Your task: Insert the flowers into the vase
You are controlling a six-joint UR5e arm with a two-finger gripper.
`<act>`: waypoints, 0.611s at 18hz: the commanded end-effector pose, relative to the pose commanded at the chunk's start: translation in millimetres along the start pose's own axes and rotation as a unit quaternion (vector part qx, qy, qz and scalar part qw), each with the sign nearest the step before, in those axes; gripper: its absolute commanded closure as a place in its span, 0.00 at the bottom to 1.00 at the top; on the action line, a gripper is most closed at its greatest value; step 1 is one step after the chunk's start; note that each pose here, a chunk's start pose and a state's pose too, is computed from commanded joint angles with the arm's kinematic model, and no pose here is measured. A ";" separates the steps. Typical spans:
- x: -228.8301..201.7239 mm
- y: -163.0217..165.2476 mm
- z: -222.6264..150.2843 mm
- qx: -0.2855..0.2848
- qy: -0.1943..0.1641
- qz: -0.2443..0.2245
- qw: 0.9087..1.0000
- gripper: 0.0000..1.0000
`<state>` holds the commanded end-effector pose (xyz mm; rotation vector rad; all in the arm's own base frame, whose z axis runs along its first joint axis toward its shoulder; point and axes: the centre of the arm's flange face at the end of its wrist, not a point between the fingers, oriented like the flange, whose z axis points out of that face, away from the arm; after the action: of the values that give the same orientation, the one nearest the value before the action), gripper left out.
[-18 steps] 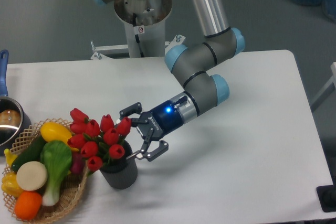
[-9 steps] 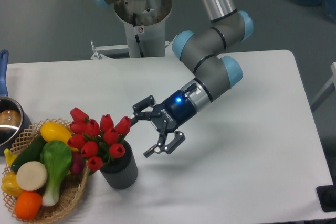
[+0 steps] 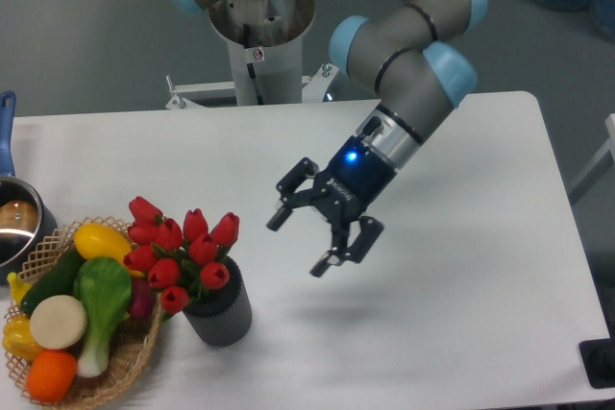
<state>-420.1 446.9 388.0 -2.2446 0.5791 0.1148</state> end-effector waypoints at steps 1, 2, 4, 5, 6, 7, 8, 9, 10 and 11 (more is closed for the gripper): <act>-0.9 -1.3 -7.4 -0.012 -0.007 0.002 1.000 0.00; -3.4 -2.3 -18.7 -0.026 -0.018 0.001 0.999 0.00; -5.8 -4.6 -46.6 -0.088 -0.050 -0.001 0.995 0.00; -5.2 -6.7 -58.8 -0.118 -0.064 -0.003 0.991 0.00; -4.2 -8.9 -67.2 -0.136 -0.075 -0.007 0.988 0.00; -3.1 -12.0 -75.6 -0.145 -0.085 -0.016 0.986 0.00; -0.9 -17.2 -86.4 -0.155 -0.095 -0.016 0.983 0.00; 2.3 -17.7 -98.2 -0.175 -0.104 -0.018 0.979 0.00; 6.6 -19.3 -108.8 -0.200 -0.107 -0.021 0.974 0.00; 11.6 -19.0 -115.9 -0.222 -0.104 -0.024 0.969 0.00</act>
<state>-413.3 369.2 476.6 -2.6330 0.4122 0.4913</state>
